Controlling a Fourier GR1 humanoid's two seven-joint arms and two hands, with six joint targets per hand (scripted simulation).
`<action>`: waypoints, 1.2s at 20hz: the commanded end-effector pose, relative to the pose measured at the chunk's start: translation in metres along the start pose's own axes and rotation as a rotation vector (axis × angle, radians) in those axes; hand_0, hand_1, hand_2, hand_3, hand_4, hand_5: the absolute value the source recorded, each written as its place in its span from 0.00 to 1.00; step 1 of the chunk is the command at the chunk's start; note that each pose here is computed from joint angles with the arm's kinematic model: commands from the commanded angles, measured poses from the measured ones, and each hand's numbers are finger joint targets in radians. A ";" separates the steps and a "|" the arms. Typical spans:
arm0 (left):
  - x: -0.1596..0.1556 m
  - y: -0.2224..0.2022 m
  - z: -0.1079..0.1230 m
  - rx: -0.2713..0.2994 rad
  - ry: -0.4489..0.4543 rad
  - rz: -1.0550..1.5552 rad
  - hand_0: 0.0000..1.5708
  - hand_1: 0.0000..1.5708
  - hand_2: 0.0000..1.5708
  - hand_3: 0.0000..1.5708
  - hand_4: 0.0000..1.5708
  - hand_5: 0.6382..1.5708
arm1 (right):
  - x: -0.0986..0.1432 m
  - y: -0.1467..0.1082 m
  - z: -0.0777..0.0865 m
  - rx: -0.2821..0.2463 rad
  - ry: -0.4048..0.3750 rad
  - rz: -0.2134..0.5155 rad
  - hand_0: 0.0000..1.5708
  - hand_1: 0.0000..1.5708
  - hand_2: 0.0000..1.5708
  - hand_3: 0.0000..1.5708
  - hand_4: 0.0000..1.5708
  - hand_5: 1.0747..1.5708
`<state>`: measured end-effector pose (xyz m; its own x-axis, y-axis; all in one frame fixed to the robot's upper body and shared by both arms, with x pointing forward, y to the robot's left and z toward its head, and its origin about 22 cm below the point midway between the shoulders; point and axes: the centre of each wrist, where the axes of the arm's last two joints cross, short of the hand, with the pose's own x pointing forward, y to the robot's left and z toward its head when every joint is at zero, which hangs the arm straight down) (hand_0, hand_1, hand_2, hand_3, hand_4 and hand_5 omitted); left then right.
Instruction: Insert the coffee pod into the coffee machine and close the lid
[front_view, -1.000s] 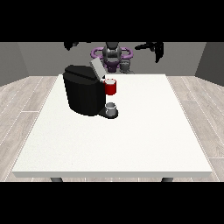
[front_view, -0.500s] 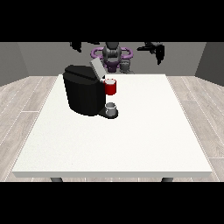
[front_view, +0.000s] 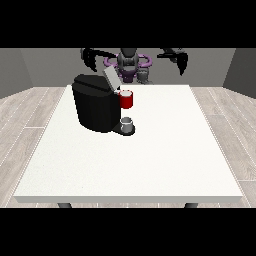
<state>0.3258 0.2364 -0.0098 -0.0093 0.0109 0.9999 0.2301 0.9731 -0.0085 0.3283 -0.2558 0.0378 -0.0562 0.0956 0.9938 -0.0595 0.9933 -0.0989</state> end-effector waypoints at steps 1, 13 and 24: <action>0.014 0.008 0.007 0.016 -0.054 0.001 0.00 0.00 0.00 0.00 0.00 1.00 | -0.013 0.009 -0.004 0.016 -0.025 -0.002 0.00 0.00 0.00 0.00 0.00 1.00; 0.028 0.007 0.023 0.086 -0.102 -0.059 0.00 0.00 0.00 0.00 0.00 1.00 | 0.020 0.023 -0.046 0.092 -0.078 0.062 0.00 0.00 0.00 0.00 0.00 1.00; 0.040 0.022 0.022 0.121 -0.090 -0.069 0.00 0.00 0.00 0.00 0.00 1.00 | 0.036 0.050 -0.062 0.151 -0.076 0.068 0.00 0.00 0.00 0.00 0.00 1.00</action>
<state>0.3048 0.2629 0.0303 -0.1181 -0.0227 0.9927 0.1301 0.9908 0.0382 0.3826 -0.2208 0.0699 -0.1569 0.1471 0.9766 -0.1539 0.9731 -0.1713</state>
